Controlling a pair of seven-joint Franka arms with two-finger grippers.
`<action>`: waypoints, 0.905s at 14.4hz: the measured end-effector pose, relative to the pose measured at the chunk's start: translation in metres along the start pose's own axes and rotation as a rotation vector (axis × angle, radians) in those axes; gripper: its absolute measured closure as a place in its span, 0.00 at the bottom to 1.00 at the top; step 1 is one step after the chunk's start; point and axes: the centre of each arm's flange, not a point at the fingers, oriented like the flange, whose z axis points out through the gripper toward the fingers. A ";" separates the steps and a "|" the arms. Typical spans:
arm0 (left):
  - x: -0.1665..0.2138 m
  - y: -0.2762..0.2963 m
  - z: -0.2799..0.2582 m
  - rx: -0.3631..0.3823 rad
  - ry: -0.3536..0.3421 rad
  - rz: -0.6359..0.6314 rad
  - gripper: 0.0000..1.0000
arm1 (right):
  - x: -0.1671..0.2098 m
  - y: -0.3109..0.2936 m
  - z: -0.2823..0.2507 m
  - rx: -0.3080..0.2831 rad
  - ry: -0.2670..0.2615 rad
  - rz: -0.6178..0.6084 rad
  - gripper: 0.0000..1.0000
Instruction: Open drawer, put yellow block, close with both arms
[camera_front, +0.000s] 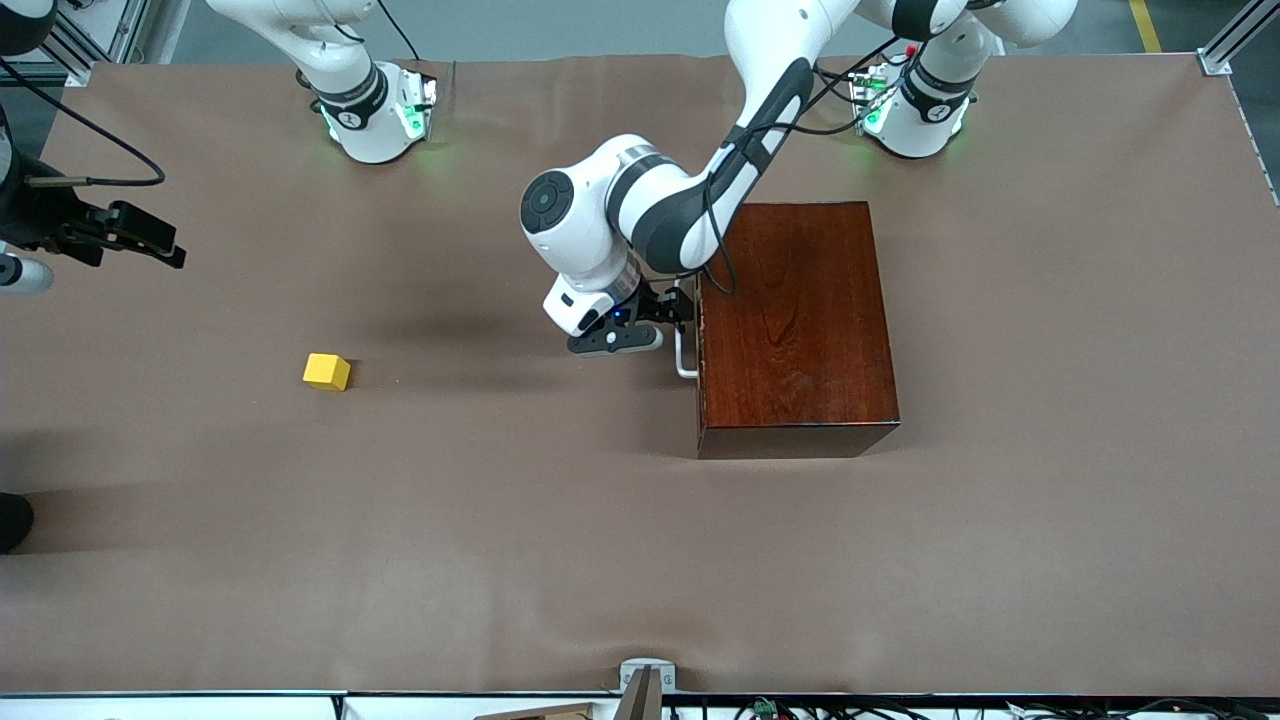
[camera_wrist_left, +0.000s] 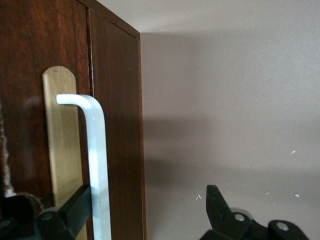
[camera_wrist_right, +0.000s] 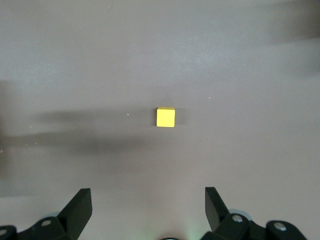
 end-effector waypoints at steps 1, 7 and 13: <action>0.000 0.001 0.004 0.005 -0.003 0.001 0.00 | 0.000 -0.002 -0.001 0.000 0.000 -0.003 0.00; -0.001 0.006 0.014 0.009 -0.005 -0.034 0.00 | -0.001 -0.007 -0.002 -0.013 0.002 -0.015 0.00; -0.009 0.025 0.002 -0.086 0.031 -0.156 0.00 | -0.002 -0.029 -0.005 -0.026 0.011 -0.057 0.00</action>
